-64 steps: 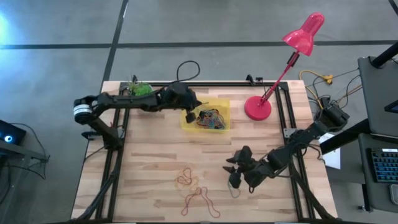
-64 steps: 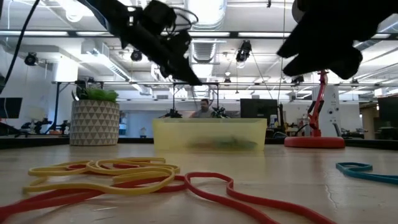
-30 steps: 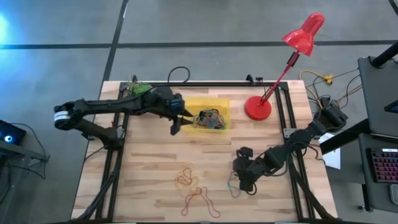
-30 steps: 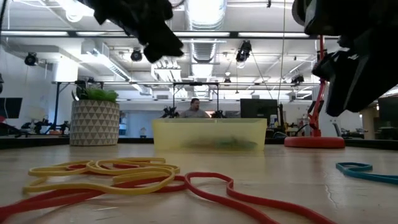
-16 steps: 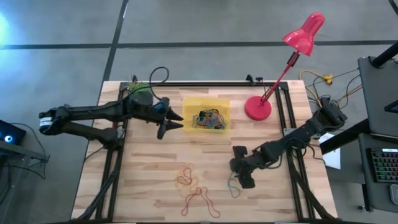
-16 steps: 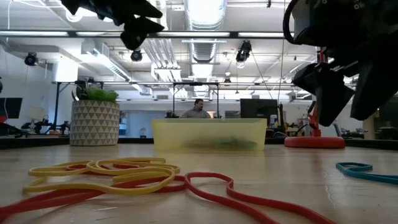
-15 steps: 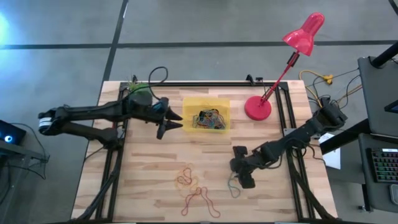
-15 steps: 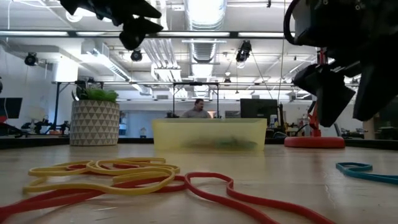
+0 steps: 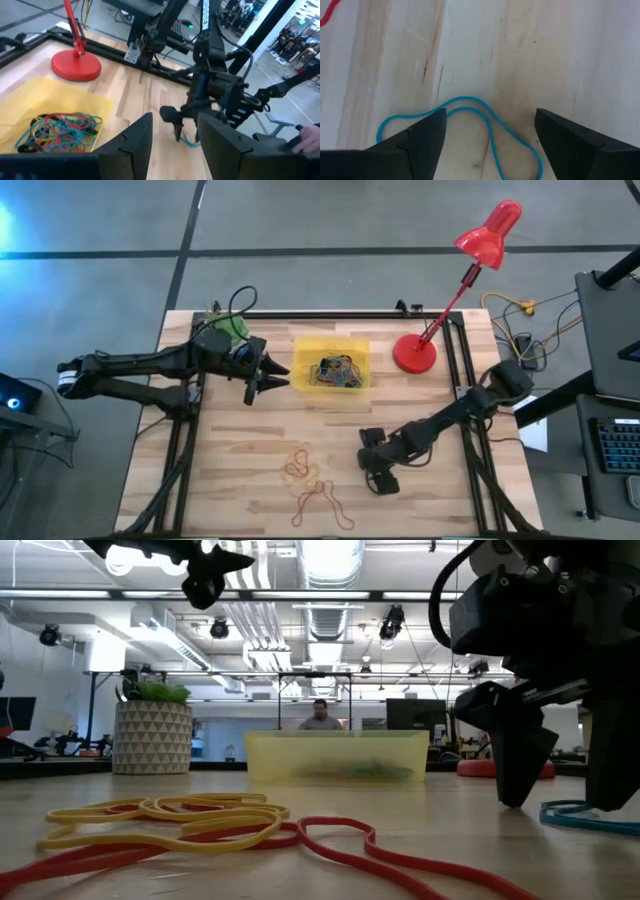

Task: Pick and place rubber bands into bin
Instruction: Put the blue rubber band into the yellow bin

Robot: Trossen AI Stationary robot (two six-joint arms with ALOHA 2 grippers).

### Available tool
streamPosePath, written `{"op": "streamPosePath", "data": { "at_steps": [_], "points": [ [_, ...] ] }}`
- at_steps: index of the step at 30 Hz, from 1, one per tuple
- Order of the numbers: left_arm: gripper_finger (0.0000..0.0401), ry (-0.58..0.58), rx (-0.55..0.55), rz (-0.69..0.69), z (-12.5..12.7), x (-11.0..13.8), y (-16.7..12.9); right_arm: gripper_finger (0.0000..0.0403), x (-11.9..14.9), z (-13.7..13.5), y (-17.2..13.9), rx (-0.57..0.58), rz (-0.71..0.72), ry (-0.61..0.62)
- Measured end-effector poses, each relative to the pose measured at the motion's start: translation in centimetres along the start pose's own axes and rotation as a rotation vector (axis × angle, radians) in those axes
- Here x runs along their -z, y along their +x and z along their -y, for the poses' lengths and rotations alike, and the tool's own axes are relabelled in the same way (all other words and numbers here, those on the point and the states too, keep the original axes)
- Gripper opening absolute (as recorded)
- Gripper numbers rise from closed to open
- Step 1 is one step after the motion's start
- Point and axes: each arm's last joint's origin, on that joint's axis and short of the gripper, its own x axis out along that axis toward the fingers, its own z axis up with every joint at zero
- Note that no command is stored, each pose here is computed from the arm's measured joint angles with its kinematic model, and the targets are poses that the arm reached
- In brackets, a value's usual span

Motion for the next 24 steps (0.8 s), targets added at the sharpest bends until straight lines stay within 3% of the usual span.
{"op": "streamPosePath", "data": {
  "at_steps": [16,24],
  "points": [
    [0.0141,-0.003,-0.004,-0.009,-0.1,0.1,0.2,0.0274,-0.7,-1.1,0.6,0.081,-0.198,0.064],
    [0.0141,0.001,-0.004,-0.009,-0.1,0.1,0.2,0.0256,0.2,-0.9,0.4,0.134,-0.341,0.201]
  ]
}}
